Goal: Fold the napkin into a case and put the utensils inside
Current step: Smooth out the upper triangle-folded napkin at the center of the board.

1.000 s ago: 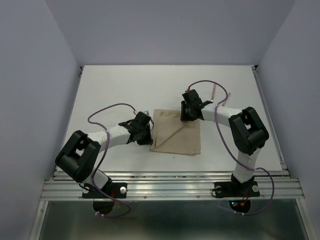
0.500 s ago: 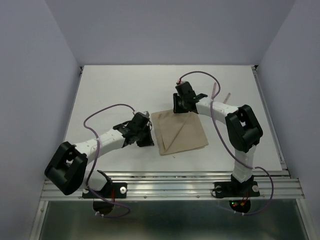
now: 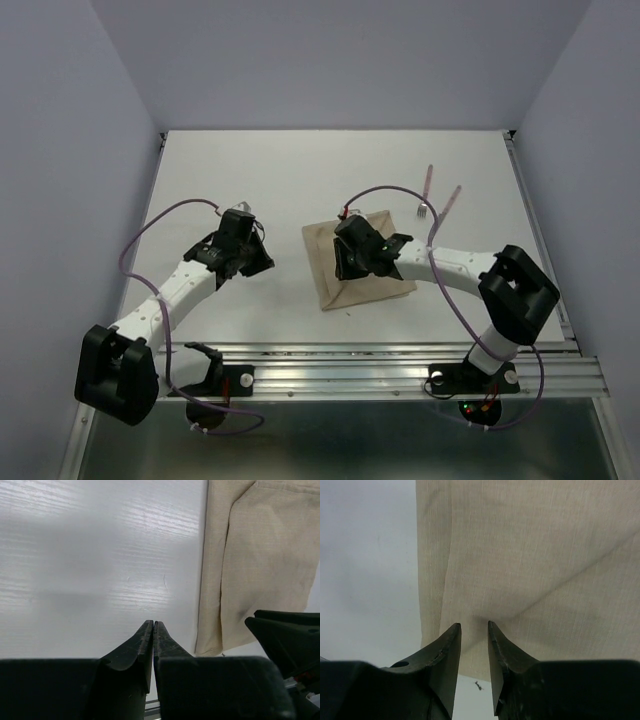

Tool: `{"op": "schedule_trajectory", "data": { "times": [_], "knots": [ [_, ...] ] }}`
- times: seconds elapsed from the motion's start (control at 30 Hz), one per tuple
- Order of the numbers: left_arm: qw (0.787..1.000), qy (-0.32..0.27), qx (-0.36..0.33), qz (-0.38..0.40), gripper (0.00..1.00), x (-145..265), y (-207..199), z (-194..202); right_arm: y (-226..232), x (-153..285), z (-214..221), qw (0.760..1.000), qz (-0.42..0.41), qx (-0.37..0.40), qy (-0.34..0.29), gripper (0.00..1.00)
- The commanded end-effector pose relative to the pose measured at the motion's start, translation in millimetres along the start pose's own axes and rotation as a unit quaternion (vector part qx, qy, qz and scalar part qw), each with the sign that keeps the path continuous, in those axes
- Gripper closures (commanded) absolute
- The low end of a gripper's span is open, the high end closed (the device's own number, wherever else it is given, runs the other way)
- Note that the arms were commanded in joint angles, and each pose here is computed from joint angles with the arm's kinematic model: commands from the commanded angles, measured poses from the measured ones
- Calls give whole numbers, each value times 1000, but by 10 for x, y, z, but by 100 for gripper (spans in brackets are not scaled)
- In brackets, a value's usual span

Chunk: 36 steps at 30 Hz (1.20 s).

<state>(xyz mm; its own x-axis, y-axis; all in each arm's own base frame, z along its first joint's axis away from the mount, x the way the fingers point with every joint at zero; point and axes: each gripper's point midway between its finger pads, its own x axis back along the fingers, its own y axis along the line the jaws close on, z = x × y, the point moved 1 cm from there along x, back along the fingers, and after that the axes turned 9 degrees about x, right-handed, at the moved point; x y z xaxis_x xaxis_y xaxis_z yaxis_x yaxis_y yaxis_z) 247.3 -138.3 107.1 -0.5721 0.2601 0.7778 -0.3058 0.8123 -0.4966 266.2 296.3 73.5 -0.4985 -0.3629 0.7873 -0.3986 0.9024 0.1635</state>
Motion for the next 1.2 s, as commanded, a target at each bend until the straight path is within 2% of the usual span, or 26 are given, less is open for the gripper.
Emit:
{"op": "schedule_trajectory", "data": {
  "times": [0.0, 0.17, 0.3, 0.6, 0.97, 1.07, 1.17],
  "knots": [
    [1000, 9, -1, 9, 84, -51, -75, -23, 205, 41, 144, 1000, -17, -23, 0, 67],
    [1000, 19, 0, 5, 84, -130, -35, 31, 360, -114, 380, 999, -22, 9, 25, 68],
    [1000, 16, -1, 1, 84, -149, -4, 33, 256, -213, 538, 998, 7, 30, 47, 70],
    [1000, 16, -5, 3, 84, -161, -27, 16, 287, 94, 229, 999, 4, 34, 5, 70],
    [1000, 23, -11, -4, 84, -213, -16, 22, 439, -106, 705, 997, -12, 56, 57, 75],
    [1000, 23, -12, -3, 84, -223, -40, 5, 412, -117, 727, 996, -4, 62, 65, 75],
    [1000, 18, -10, -2, 83, -209, -82, -40, 411, 7, 503, 997, 8, 66, 34, 74]
  ]
}}
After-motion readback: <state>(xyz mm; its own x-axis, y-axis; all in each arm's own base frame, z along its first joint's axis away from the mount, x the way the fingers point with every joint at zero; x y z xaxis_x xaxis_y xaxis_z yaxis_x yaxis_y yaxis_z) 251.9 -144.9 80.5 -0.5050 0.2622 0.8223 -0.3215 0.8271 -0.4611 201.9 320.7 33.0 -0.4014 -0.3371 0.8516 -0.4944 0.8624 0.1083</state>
